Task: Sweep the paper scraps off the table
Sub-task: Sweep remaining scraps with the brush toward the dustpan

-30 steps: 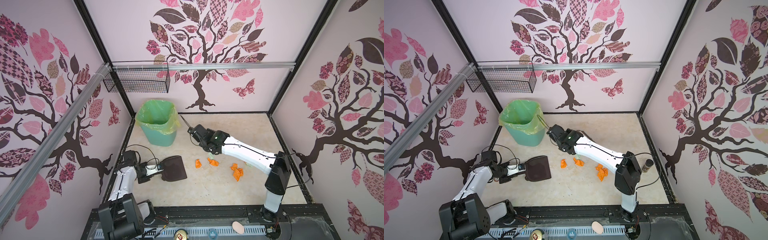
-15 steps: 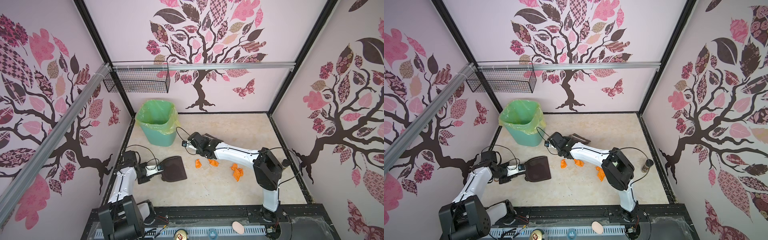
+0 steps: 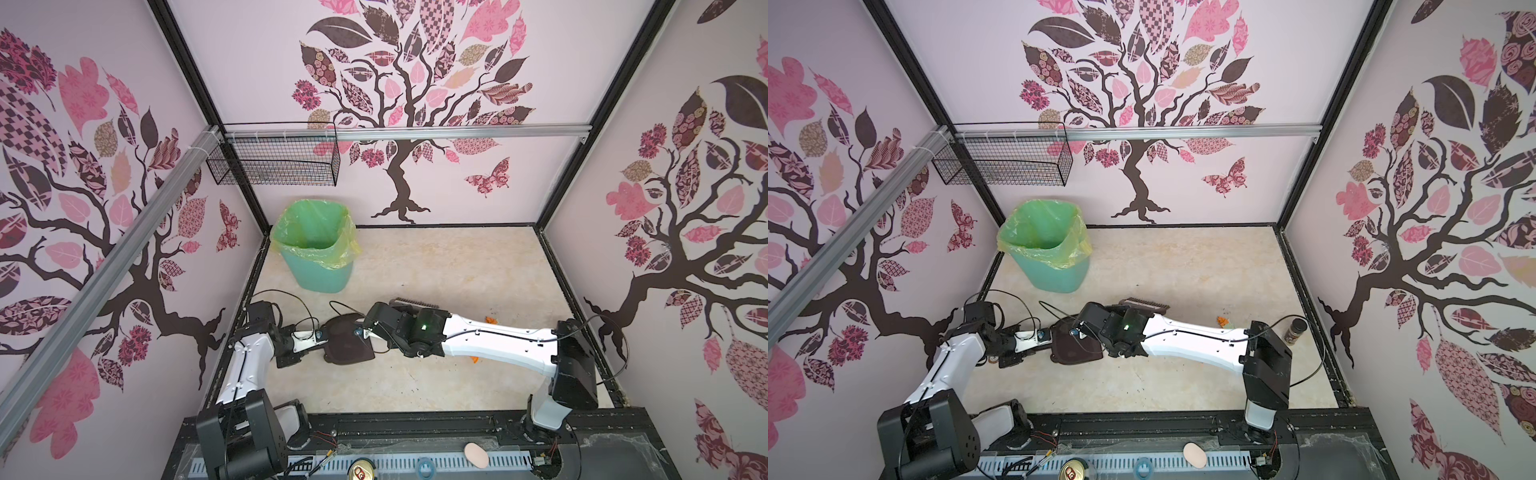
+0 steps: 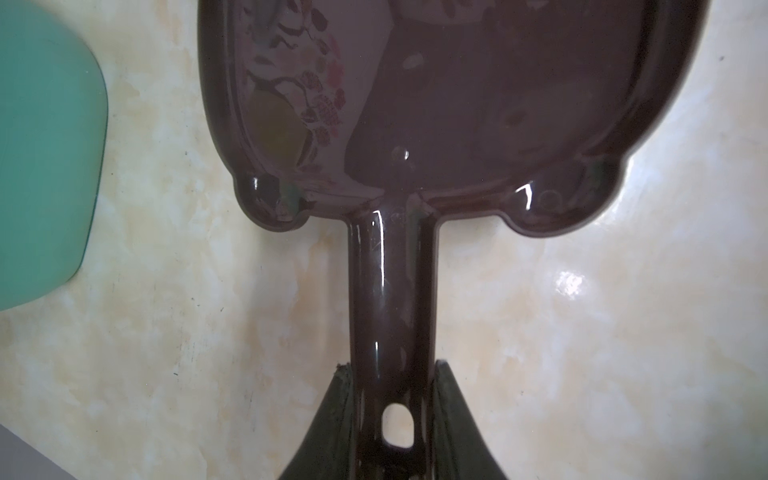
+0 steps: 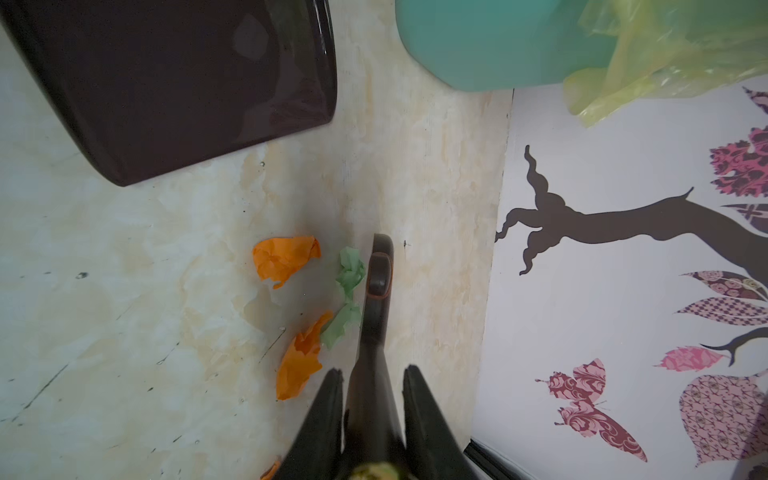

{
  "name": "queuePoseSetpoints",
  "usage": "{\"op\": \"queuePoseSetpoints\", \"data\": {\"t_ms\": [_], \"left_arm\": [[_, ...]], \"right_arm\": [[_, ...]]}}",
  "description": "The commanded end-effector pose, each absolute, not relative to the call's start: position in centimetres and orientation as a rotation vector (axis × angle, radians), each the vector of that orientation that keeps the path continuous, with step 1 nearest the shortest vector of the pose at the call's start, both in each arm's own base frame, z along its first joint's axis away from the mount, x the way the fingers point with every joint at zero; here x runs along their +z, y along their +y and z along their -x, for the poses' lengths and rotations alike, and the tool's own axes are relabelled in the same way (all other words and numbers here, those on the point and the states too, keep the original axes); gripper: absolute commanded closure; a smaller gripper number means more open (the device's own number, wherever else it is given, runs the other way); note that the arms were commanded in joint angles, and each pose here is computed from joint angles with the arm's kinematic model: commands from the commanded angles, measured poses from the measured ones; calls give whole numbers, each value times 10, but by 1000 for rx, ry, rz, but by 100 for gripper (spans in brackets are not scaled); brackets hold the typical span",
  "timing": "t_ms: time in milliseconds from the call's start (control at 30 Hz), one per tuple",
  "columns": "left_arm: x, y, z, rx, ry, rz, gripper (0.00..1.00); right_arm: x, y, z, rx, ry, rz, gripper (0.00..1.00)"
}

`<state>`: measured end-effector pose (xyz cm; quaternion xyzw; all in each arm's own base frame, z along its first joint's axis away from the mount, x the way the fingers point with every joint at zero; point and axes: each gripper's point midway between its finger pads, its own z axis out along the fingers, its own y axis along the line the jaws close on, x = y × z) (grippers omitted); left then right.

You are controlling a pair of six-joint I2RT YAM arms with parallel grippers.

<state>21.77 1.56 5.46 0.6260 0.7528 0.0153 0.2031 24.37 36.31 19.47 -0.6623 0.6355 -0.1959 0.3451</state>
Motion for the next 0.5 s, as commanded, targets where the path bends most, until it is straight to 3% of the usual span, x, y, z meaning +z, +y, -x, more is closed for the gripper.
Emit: {"op": "queuePoseSetpoints", "data": {"t_ms": [0, 200, 300, 467], "left_arm": [[65, 11, -225, 50, 2063, -1750, 97], [65, 0, -232, 58, 2036, -1813, 98], [65, -8, -239, 77, 2009, -1840, 97], [66, -12, -255, 80, 2007, -1857, 97]], "right_arm": [[268, 333, -266, -610, 1709, 1413, 100], [299, 223, -309, -728, 2190, 822, 100], [282, 175, -304, -705, 2370, 554, 100], [226, 141, -285, -483, 2524, 387, 100]]}}
